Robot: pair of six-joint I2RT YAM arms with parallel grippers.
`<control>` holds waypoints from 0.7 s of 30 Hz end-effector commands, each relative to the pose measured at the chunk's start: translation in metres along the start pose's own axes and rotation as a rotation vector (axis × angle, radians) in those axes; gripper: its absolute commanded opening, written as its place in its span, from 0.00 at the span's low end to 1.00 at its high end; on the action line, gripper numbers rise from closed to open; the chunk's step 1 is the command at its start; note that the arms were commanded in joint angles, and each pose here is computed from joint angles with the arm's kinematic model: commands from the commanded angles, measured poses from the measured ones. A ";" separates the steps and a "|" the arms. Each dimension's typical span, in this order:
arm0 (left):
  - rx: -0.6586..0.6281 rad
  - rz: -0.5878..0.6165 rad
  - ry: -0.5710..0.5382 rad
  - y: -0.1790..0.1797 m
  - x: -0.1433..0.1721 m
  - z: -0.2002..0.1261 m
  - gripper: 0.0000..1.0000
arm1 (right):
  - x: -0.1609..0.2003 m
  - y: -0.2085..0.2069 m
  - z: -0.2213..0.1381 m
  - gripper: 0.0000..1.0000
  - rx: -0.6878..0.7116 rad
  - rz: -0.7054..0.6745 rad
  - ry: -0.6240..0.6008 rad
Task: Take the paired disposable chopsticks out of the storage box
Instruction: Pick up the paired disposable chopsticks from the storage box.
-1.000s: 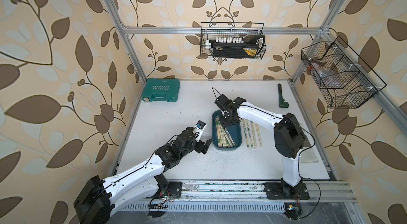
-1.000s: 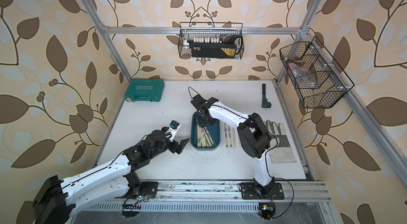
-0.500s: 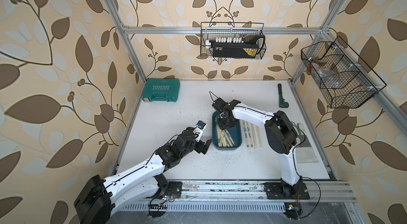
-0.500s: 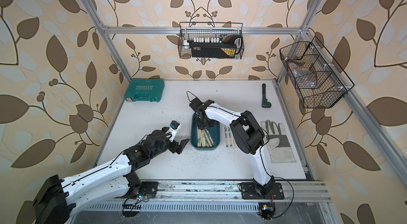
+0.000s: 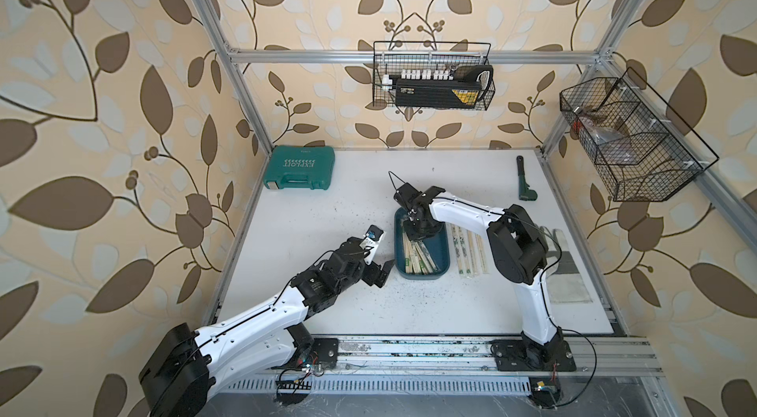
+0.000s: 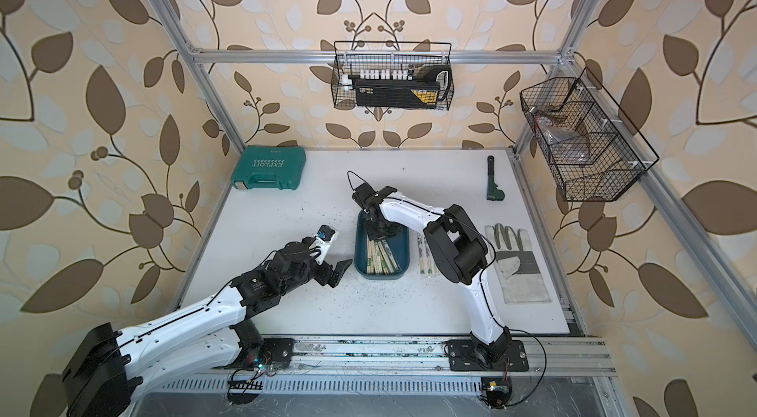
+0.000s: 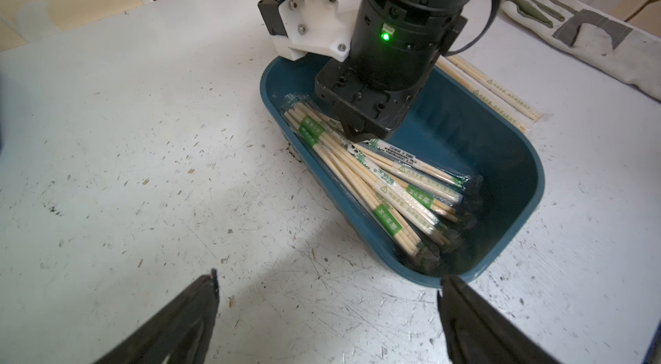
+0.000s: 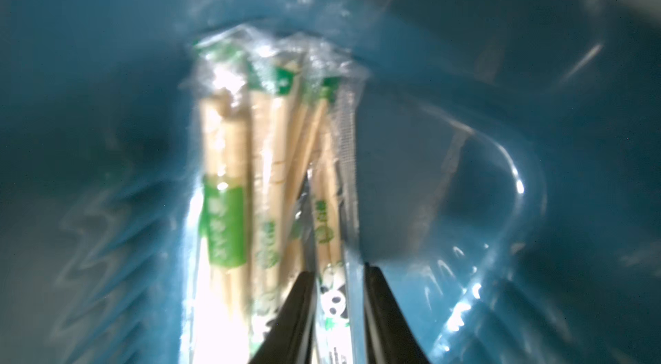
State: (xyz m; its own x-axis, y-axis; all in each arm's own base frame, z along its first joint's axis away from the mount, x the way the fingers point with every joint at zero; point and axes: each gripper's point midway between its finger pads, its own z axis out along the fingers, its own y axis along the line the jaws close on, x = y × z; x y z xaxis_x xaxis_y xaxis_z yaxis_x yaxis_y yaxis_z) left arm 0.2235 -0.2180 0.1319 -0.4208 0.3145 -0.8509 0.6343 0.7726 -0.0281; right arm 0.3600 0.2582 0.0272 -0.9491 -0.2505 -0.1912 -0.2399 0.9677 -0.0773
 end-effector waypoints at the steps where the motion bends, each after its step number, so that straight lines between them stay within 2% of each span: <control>1: 0.010 0.015 -0.042 -0.004 -0.018 -0.003 0.99 | 0.001 -0.014 0.008 0.21 0.031 0.028 0.007; 8: 0.011 0.015 -0.042 -0.005 -0.019 -0.003 0.99 | -0.001 -0.016 0.007 0.19 0.022 0.047 0.003; 12: 0.013 0.015 -0.039 -0.005 -0.018 -0.002 0.99 | 0.002 -0.010 0.012 0.27 0.008 0.035 0.025; 21: 0.014 0.015 -0.040 -0.005 -0.018 -0.003 0.99 | 0.003 -0.004 0.020 0.26 0.002 0.014 0.036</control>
State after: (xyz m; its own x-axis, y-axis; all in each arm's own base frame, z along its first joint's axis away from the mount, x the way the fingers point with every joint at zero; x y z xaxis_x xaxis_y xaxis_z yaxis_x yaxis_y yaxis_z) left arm 0.2236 -0.2183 0.1321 -0.4210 0.3148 -0.8507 0.6346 0.7724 -0.0282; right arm 0.3668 0.2526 0.0230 -0.9552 -0.2227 -0.1951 -0.2132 0.9746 -0.0689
